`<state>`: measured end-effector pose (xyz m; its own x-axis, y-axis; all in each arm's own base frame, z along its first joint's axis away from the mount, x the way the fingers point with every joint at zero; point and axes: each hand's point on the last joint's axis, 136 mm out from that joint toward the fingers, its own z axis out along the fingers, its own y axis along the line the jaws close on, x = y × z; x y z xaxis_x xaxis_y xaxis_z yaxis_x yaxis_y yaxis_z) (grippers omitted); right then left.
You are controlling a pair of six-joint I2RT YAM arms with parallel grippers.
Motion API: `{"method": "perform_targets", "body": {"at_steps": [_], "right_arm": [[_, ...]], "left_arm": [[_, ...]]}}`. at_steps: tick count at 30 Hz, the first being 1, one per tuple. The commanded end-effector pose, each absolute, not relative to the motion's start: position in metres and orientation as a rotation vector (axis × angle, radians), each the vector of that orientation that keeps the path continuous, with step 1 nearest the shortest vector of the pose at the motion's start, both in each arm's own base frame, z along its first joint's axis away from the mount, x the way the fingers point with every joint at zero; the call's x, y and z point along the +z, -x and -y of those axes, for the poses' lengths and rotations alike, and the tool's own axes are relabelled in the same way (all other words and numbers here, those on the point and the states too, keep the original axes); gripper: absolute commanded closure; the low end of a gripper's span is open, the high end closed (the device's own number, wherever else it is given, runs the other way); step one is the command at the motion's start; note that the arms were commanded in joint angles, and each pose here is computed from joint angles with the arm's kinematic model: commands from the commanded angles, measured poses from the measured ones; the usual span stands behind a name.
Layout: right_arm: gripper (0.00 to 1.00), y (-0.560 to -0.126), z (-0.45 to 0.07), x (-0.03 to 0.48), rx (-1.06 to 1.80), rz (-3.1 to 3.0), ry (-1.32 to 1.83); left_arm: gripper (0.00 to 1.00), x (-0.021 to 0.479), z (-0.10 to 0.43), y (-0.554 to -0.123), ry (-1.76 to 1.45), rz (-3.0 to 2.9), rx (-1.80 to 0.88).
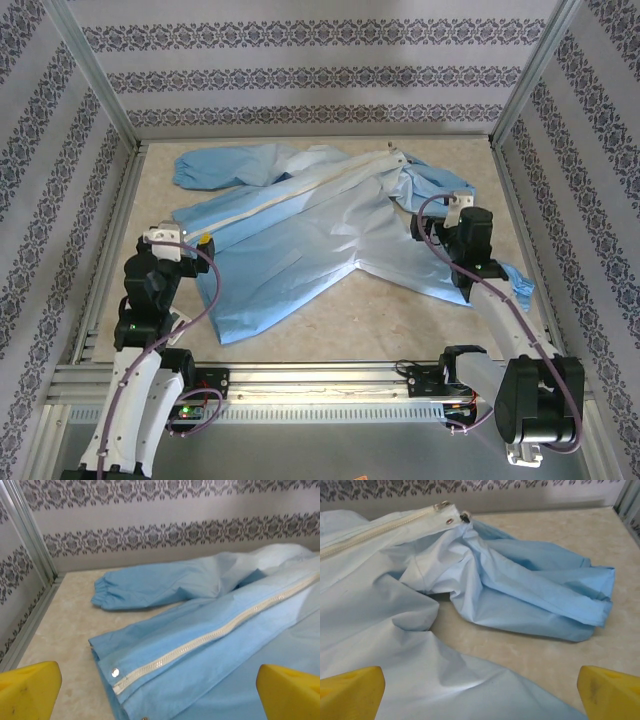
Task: Zip up the jacket
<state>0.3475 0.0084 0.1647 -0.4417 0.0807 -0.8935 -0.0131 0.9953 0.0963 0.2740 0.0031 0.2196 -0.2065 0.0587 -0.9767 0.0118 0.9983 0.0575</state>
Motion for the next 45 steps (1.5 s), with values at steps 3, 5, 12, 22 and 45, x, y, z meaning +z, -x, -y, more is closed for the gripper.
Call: {"method": "perform_targets", "body": {"at_steps": [3,5,12,22,45], "right_arm": [[0.02,-0.35,0.012,0.177,0.051,-1.795,-0.168],[0.02,-0.344,0.015,0.166,0.043,-1.755,-0.192],[0.02,-0.35,0.011,0.146,0.019,-1.739,-0.112],[0.02,-0.373,0.009,0.117,0.021,-1.769,-0.086],[0.02,-0.392,0.006,0.103,0.035,-1.848,-0.076]], "left_arm": [[0.0,0.229,-0.007,-0.278,-0.005,-1.585,0.029],[0.0,0.222,-0.003,-0.281,-0.018,-1.542,0.008],[0.0,0.18,-0.003,-0.297,-0.005,-1.585,-0.01],[0.0,0.141,-0.005,-0.324,-0.014,-1.716,0.0],[0.0,0.088,-0.002,-0.4,-0.011,-1.913,-0.047]]}}
